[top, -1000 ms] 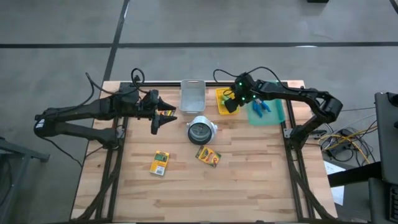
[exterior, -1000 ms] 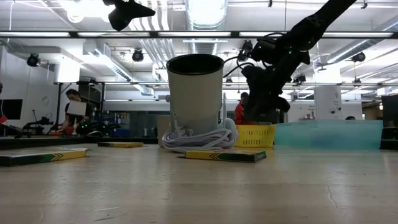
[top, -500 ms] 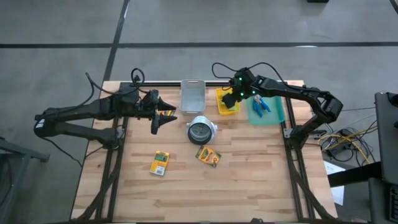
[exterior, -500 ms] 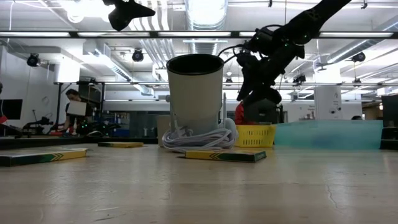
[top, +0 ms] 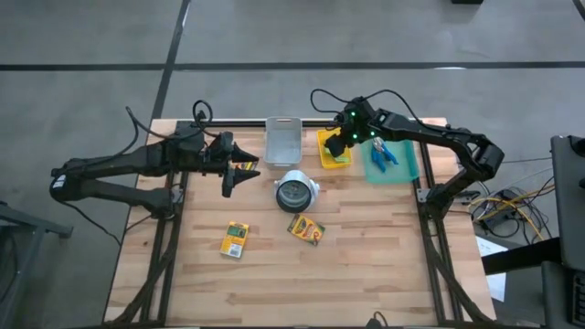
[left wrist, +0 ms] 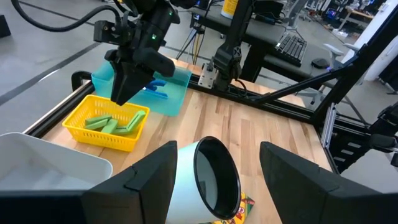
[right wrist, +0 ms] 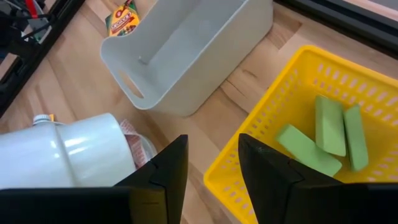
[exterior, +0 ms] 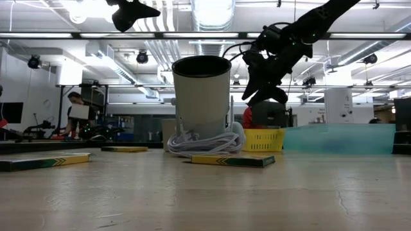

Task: Pick & Place School Supplies
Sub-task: Put the pack of crayon into the gray bin

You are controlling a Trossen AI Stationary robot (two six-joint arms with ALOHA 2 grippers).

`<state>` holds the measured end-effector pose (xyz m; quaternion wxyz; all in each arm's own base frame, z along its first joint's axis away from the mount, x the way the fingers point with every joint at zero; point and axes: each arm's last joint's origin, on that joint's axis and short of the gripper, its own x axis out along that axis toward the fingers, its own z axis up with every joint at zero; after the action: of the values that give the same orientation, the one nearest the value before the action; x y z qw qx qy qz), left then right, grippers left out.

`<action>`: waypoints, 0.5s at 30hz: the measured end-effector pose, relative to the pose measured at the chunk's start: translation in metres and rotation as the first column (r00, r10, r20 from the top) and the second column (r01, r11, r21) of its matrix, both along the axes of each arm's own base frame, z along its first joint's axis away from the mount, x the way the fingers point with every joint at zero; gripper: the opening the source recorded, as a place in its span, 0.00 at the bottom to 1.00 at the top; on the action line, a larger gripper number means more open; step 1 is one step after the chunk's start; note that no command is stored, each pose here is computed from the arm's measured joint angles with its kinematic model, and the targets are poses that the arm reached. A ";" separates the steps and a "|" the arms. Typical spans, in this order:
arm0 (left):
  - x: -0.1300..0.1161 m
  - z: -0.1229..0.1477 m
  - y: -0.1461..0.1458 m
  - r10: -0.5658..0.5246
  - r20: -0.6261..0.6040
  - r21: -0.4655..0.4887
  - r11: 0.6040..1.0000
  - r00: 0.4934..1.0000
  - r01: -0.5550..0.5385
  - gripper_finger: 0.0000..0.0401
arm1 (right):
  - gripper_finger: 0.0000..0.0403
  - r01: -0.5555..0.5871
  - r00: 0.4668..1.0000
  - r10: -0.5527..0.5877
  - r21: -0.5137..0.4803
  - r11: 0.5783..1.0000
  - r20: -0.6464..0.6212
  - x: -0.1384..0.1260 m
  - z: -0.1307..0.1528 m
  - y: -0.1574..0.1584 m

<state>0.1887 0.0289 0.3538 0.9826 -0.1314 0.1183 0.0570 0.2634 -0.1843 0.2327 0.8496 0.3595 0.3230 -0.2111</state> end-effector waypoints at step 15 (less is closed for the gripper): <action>0.000 0.000 0.000 0.000 0.000 0.000 1.000 1.000 0.000 0.58 | 0.32 -0.023 0.996 0.022 0.018 1.000 0.089 0.009 0.023 -0.003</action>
<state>0.1887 0.0289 0.3538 0.9826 -0.1314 0.1183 0.0571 0.2723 -0.1871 0.2562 0.8620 0.3730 0.2909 -0.1822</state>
